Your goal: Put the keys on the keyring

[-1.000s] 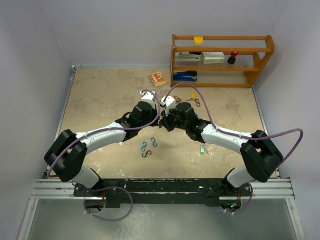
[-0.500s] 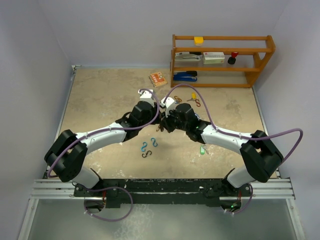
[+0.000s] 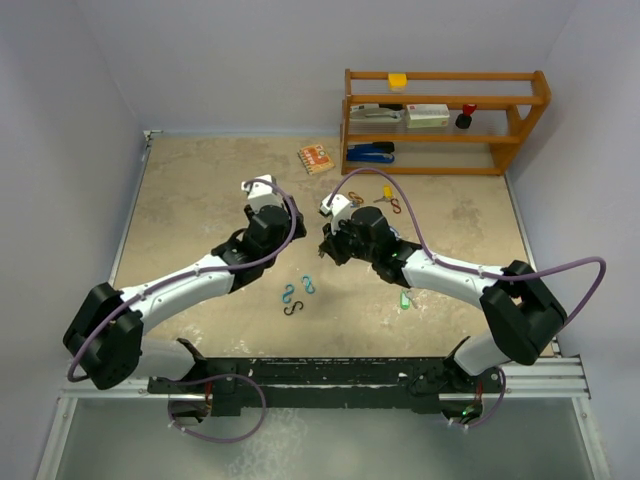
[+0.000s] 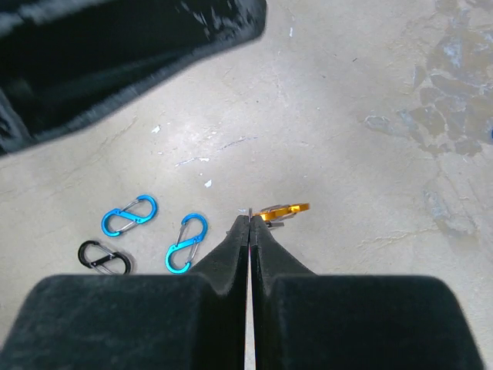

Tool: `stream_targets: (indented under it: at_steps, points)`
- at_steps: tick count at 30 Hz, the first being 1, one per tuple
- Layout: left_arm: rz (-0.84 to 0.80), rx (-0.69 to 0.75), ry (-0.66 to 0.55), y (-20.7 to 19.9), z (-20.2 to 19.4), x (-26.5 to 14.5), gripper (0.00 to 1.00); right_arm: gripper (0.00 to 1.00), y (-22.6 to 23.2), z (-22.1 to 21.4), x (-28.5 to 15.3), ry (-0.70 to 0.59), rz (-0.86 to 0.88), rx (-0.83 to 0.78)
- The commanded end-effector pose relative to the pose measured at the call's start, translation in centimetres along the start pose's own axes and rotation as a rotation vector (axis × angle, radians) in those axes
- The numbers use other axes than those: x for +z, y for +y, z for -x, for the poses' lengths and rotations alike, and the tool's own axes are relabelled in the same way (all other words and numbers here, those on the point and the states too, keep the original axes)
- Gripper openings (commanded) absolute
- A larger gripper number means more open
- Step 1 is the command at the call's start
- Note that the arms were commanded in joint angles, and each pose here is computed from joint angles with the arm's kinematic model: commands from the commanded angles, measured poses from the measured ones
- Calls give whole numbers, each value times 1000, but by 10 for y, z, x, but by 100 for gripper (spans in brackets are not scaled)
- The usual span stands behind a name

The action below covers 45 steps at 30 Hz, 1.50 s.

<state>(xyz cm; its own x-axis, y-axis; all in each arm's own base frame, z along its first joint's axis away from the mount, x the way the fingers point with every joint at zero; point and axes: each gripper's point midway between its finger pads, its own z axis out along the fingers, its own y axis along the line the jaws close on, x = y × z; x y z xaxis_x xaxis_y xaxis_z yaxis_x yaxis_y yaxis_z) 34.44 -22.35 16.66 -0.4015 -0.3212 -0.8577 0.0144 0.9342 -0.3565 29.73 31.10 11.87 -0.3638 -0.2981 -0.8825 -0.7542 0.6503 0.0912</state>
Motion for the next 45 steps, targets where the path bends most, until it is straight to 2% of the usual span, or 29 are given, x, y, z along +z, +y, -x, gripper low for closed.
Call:
stream_targets:
  at_steps: [1, 9, 24, 32, 34, 37, 38, 40, 45]
  points:
    - [161, -52, -75, 36, 14, -7, 64, 0, -2, 13, -7, -41, -23, -15]
    - [199, -47, -65, 46, 9, -8, 68, 0, -20, 18, 4, 0, -135, 60]
    - [178, -73, -53, 57, 3, -27, 73, 0, -81, 71, 79, -29, -259, 86]
    - [150, -72, -25, 56, -4, -31, 74, 0, -107, 80, 113, -26, -277, 103]
    - [147, -64, -6, 56, -10, -29, 74, 14, -111, 82, 117, -26, -286, 106]
    - [154, -52, 24, 58, -20, -27, 74, 50, -113, 85, 112, -45, -302, 112]
    - [154, -48, 36, 58, -23, -25, 74, 56, -113, 84, 108, -52, -309, 115]
    - [152, -35, 62, 58, -32, -22, 74, 63, -113, 84, 97, -63, -318, 122]
    - [163, 10, 142, 59, -58, -17, 74, 65, -102, 62, 57, -45, -330, 188]
